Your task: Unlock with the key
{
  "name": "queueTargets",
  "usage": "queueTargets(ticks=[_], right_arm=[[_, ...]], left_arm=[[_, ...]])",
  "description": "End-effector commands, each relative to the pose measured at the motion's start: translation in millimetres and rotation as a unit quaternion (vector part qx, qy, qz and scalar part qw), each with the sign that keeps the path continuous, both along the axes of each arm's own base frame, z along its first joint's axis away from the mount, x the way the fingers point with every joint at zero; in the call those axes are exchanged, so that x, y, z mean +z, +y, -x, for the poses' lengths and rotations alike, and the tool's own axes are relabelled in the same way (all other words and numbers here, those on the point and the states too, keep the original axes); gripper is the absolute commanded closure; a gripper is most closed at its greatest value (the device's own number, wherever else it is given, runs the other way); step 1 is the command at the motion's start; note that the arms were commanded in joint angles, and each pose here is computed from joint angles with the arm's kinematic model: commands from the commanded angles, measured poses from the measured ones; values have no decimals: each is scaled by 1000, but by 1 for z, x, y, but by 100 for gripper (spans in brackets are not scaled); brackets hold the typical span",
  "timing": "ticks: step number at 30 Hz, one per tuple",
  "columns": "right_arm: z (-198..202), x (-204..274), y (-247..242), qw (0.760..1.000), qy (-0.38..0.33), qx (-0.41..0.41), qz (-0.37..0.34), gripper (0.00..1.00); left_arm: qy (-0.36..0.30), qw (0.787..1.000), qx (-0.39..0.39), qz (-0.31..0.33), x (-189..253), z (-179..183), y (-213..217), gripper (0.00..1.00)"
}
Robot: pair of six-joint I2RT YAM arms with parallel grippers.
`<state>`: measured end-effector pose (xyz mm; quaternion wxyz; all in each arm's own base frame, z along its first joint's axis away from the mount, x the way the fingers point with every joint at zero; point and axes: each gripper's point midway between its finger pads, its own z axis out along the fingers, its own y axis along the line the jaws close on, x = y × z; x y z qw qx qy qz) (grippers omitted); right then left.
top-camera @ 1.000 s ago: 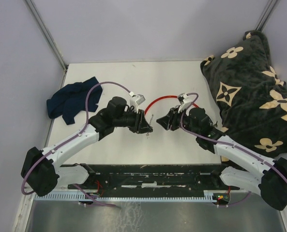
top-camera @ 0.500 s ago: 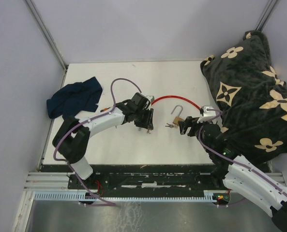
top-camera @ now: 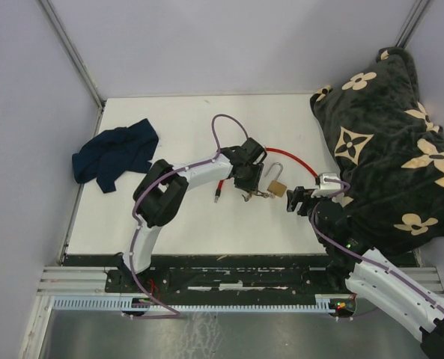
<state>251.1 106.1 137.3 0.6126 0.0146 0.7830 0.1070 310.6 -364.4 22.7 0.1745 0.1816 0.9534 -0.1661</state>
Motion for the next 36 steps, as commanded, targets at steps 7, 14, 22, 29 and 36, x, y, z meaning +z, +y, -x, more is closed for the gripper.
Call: queueTargets(ticks=[7, 14, 22, 29, 36], right_arm=[[-4, 11, 0, 1000, -20, -7, -12, 19], [-3, 10, 2, 1000, -17, 1, -11, 19], [-3, 7, 9, 1000, -13, 12, -21, 19], [-2, 7, 11, 999, -14, 19, -26, 19], [-1, 8, 14, 999, -14, 28, -30, 19]], left_arm=[[-31, 999, 31, 11, 36, -13, -17, 37], [-70, 996, 49, -16, 88, -12, 30, 31], [-65, 984, 136, -95, 93, -24, 161, 26], [-47, 967, 220, -118, 82, -45, 245, 25], [-48, 950, 255, -174, 69, -90, 302, 24]])
